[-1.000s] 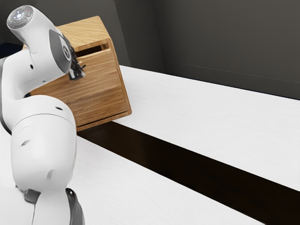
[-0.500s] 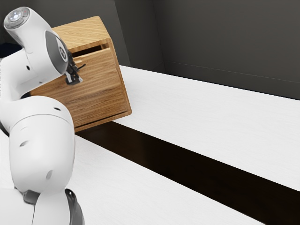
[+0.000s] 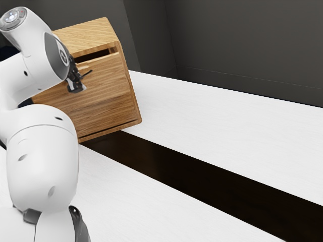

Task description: Pull the drawer handle with one arm to open the drawer

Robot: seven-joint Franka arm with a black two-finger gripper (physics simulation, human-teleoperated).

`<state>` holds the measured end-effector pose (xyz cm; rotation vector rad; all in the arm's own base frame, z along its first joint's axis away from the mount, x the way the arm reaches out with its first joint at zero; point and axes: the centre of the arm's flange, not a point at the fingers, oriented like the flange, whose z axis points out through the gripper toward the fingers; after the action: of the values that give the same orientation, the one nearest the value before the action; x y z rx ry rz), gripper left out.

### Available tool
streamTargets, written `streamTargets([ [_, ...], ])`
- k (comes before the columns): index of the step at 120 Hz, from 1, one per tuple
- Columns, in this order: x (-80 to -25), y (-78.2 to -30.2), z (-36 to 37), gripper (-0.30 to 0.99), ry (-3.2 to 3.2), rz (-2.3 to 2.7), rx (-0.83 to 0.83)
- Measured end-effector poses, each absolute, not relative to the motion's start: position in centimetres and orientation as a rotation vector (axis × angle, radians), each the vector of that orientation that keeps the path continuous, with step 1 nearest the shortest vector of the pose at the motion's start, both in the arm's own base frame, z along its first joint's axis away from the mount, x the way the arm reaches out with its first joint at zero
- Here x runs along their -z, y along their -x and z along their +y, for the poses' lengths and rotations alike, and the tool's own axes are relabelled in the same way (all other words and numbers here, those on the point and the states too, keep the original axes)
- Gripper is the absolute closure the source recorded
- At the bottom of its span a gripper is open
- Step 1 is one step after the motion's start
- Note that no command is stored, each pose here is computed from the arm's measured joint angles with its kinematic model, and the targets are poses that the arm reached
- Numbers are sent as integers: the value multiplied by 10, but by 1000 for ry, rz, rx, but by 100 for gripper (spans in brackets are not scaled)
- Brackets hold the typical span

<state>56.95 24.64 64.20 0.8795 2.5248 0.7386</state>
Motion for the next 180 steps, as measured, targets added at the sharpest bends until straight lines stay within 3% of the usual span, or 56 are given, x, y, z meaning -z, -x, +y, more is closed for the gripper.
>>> streamTargets([
  [180,-642,-550,181,49,-911,2578,-789],
])
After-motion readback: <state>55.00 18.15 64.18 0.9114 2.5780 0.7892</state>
